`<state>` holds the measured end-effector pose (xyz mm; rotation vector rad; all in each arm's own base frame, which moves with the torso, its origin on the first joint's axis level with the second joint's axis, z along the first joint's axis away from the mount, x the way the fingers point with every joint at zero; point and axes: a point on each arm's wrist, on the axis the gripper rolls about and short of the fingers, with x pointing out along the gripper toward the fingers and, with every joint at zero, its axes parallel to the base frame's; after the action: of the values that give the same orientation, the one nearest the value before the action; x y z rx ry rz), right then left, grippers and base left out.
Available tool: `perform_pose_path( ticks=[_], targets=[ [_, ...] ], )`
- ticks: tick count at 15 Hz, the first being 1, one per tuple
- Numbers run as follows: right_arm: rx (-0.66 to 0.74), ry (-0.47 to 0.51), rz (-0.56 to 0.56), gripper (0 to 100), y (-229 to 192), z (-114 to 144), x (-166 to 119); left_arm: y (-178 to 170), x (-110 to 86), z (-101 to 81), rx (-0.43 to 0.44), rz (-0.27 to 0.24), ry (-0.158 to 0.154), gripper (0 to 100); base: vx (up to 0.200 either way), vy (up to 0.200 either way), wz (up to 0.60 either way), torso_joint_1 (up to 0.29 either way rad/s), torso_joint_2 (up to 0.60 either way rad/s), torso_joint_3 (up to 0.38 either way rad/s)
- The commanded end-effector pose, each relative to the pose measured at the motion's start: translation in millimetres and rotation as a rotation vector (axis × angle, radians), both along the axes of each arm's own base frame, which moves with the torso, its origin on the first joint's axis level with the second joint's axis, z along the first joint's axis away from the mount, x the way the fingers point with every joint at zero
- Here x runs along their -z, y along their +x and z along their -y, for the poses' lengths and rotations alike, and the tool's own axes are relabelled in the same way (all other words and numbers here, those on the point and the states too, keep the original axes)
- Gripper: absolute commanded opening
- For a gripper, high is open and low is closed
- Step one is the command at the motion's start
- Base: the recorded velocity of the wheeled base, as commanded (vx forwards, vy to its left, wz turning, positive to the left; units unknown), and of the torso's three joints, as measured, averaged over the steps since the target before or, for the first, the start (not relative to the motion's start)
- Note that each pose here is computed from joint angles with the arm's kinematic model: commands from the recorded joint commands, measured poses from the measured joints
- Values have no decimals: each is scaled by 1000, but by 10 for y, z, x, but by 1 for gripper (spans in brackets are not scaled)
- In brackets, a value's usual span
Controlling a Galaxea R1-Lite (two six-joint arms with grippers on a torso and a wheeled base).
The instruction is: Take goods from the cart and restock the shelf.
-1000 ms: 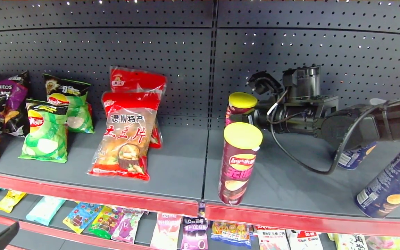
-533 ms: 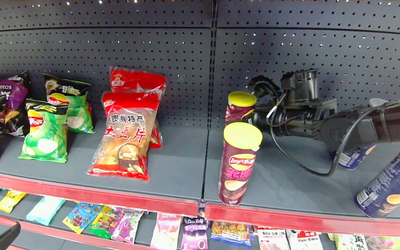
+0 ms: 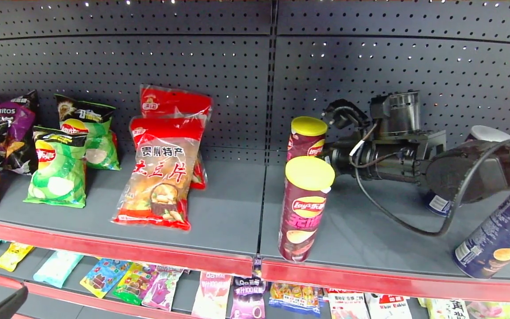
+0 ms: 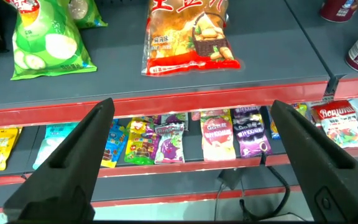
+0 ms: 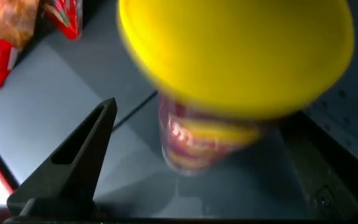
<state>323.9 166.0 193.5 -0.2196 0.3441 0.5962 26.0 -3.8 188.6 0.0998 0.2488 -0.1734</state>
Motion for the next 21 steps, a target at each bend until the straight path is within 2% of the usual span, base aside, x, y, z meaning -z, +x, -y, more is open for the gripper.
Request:
perform_pose_path(
  ticks=[1, 6, 9, 14, 15, 16, 19, 21],
  targets=[
    [20, 12, 17, 100, -170, 104, -114, 20, -5, 2, 3, -8, 0, 100, 0, 0, 0, 0, 0, 0],
    [112, 26, -2, 100, -339, 223, -132, 29, 1, 3, 6, -14, 0, 100, 0, 0, 0, 0, 0, 0],
    [188, 0, 0, 100, -540, 347, -124, 48, 0, 8, 23, -24, -4, 100, 0, 0, 0, 0, 0, 0],
    [236, -8, 34, 100, -1127, 624, -169, 112, 11, 18, 47, -53, -1, 100, 0, 0, 0, 0, 0, 0],
    [242, 7, 78, 100, -1365, 733, -239, 115, 17, 18, 49, -58, 0, 100, 0, 0, 0, 0, 0, 0],
    [239, 20, 107, 100, -1552, 826, -275, 115, 22, 18, 47, -59, 4, 100, 0, 0, 0, 0, 0, 0],
    [209, 37, 139, 100, -1927, 999, -193, 122, 79, 18, 61, -73, 48, 100, 0, 0, 0, 0, 0, 0],
    [200, 31, 180, 100, -2123, 1100, -155, 129, 131, 19, 65, -92, 54, 100, 0, 0, 0, 0, 0, 0]
  ],
)
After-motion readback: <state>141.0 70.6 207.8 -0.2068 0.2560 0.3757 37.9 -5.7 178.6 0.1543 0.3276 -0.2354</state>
